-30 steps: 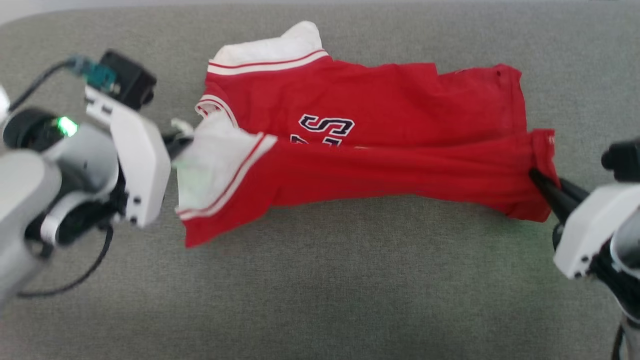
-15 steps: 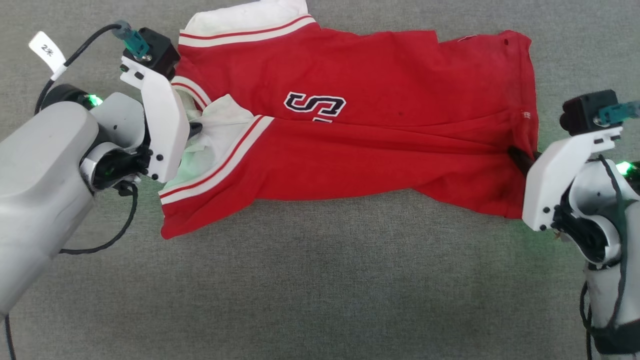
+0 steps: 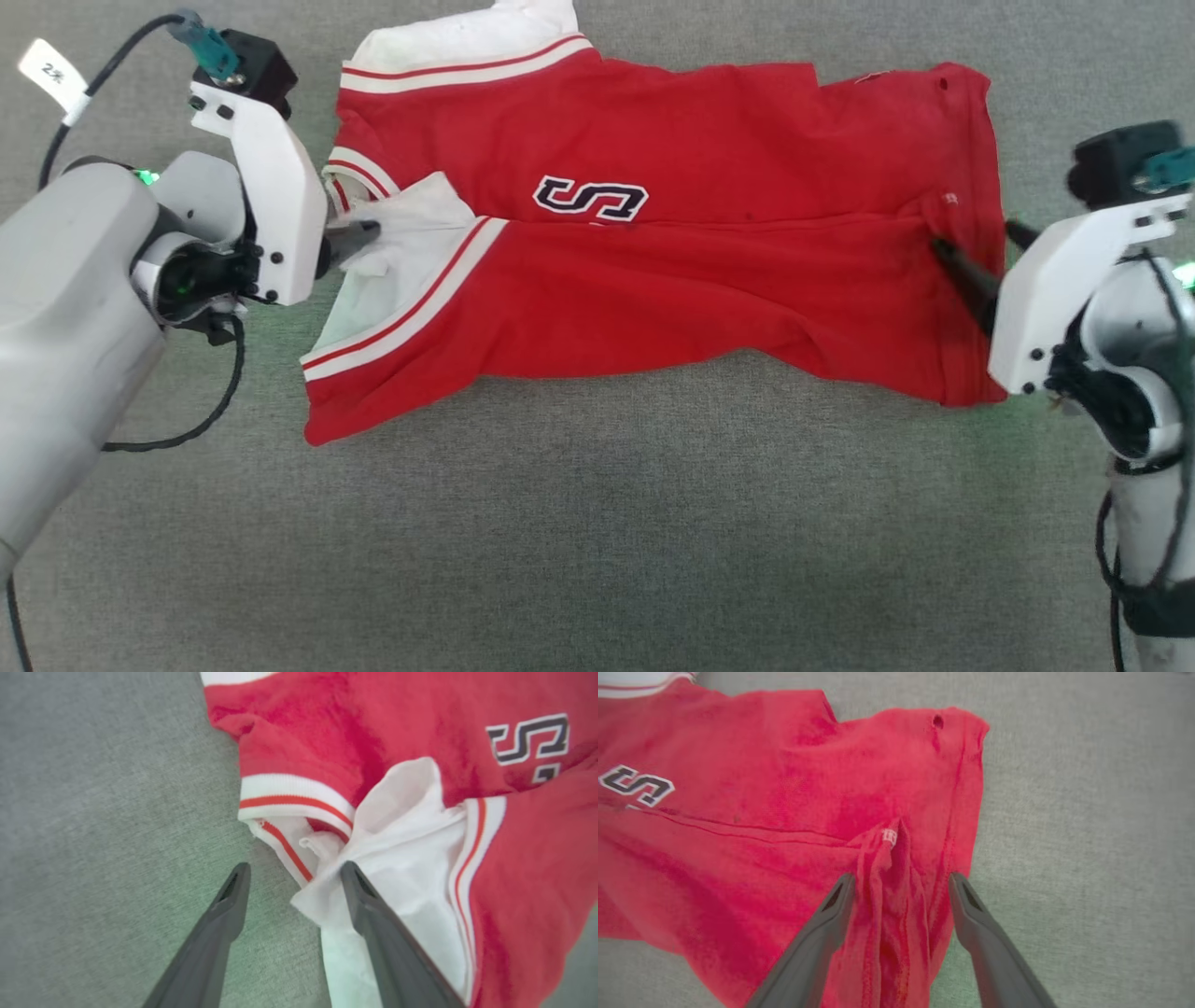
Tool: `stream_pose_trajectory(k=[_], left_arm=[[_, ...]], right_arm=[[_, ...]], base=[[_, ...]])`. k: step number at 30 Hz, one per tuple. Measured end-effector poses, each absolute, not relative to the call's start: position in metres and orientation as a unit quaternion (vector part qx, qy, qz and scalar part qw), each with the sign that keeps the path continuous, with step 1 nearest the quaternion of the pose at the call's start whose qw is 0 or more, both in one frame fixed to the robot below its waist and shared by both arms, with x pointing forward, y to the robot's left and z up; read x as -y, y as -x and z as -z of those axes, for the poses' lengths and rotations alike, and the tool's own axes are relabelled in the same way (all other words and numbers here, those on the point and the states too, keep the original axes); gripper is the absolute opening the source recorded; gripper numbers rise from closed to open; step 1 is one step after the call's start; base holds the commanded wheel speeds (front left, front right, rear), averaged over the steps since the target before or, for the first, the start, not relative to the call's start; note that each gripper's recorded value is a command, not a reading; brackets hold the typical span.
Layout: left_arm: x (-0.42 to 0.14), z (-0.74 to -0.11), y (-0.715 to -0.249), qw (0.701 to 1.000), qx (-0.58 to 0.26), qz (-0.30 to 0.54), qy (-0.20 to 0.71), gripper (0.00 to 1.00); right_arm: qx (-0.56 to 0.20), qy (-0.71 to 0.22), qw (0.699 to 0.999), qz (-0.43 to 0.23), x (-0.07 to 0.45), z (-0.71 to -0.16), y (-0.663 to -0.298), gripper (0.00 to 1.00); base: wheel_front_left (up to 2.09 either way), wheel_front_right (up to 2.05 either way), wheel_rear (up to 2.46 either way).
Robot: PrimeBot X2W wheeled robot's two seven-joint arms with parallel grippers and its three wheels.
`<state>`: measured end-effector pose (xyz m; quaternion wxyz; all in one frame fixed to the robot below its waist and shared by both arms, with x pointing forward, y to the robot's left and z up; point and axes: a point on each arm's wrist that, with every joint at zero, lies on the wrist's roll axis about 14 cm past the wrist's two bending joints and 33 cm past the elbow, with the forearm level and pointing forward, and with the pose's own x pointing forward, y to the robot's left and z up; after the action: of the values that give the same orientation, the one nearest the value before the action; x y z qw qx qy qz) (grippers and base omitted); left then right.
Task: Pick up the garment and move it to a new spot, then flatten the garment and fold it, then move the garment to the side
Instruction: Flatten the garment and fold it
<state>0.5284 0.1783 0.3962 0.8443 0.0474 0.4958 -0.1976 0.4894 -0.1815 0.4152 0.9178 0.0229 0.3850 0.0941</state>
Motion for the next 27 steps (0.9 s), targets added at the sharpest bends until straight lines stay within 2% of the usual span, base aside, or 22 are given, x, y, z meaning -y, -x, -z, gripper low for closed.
stream_pose_trajectory(k=[6,13,20,27], left_arm=[[-0.190,-0.420,-0.530,0.859,-0.475,0.189,-0.037,1.00],[-0.195,-0.432,-0.514,0.866,-0.464,0.184,-0.026,1.00],[-0.187,-0.426,-0.476,0.855,-0.481,0.191,-0.013,1.00],[-0.183,-0.420,-0.435,0.844,-0.504,0.182,0.009,1.00]], right_arm=[[-0.310,-0.036,0.946,-0.082,0.188,-0.452,-0.494,1.00],[-0.242,-0.055,0.967,-0.062,0.192,-0.477,-0.486,1.00],[-0.163,-0.063,0.984,-0.035,0.203,-0.502,-0.480,1.00],[-0.135,-0.075,0.988,-0.005,0.215,-0.504,-0.468,1.00]], base=[[0.00,0.00,0.00],[0.00,0.00,0.00],[0.00,0.00,0.00],[0.00,0.00,0.00]])
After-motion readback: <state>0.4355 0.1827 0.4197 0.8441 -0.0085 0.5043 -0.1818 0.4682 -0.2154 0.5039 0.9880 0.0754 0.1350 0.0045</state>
